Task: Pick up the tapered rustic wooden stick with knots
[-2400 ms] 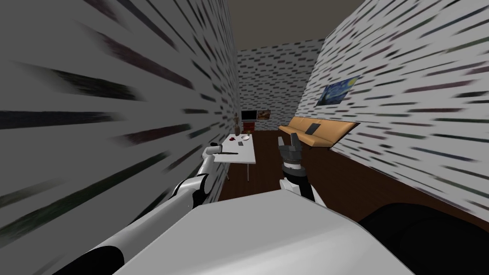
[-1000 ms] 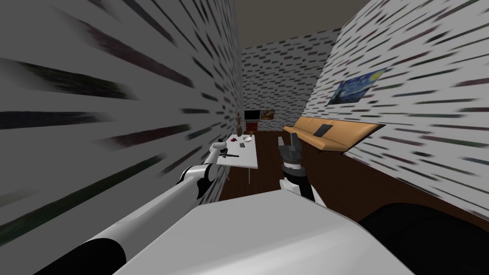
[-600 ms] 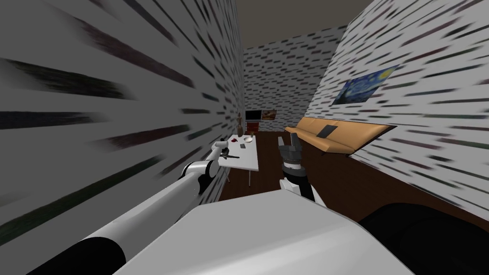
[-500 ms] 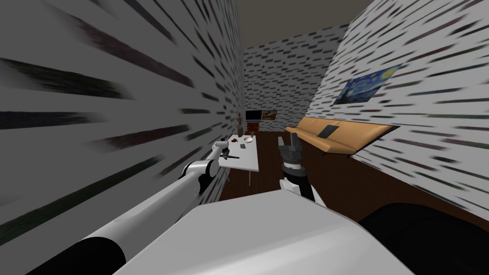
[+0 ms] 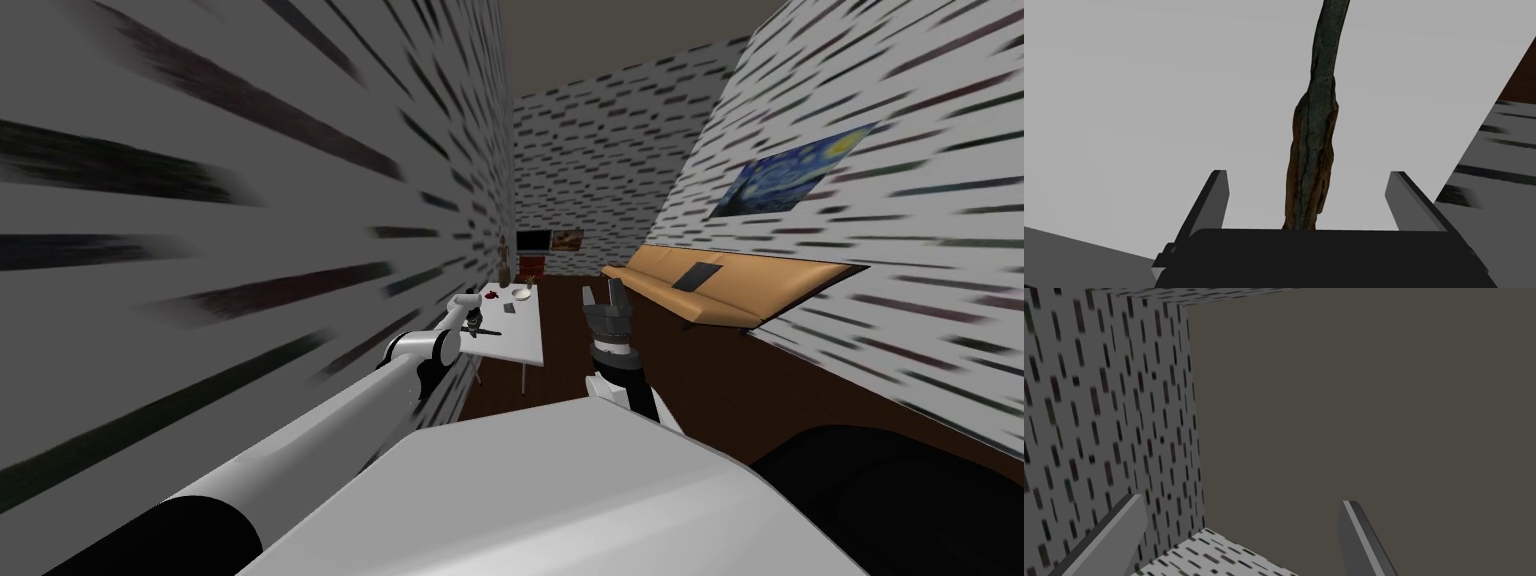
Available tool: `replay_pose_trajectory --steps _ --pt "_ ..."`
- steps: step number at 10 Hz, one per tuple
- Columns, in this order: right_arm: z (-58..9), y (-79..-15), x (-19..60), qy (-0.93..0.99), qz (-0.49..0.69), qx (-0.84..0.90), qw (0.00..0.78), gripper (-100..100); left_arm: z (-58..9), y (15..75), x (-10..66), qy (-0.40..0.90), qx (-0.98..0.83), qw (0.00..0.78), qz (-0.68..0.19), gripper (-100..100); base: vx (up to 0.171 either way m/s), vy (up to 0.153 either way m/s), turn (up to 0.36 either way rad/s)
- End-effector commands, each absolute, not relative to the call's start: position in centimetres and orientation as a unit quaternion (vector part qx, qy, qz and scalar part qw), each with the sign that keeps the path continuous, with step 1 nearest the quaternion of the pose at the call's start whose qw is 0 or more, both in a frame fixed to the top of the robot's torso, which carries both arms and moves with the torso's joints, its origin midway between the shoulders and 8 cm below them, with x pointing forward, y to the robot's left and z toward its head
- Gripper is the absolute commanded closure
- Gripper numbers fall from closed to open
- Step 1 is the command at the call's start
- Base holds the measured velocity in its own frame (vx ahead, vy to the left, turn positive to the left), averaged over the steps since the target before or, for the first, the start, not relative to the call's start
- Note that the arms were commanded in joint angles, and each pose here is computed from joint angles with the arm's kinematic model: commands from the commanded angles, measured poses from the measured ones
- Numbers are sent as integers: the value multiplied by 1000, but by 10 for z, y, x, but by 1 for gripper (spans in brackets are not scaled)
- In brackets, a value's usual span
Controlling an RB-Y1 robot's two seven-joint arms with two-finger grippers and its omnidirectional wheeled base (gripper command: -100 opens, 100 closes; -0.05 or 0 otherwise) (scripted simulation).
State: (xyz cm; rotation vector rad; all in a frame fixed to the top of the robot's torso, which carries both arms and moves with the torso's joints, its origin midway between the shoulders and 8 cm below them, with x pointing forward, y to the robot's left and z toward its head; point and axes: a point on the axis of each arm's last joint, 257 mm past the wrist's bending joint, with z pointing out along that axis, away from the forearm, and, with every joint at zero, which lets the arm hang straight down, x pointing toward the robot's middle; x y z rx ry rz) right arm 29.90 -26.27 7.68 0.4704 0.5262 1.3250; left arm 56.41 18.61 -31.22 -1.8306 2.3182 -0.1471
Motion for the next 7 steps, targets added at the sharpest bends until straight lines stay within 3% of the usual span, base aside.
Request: replay_pose_trajectory --steps 1,2,6,7 --pt "77 -263 299 239 602 214 731 0 -312 186 564 781 -616 92 -50 0 0 0 0" --pt "77 -263 299 239 602 214 731 0 -326 188 561 780 -617 93 -50 -100 26 -2 -18" --pt "77 -263 299 239 602 214 731 0 -329 188 559 780 -617 92 -49 -100 16 0 -4" --pt "77 -263 299 239 602 214 731 0 -330 188 559 780 -617 93 -50 100 0 0 0"
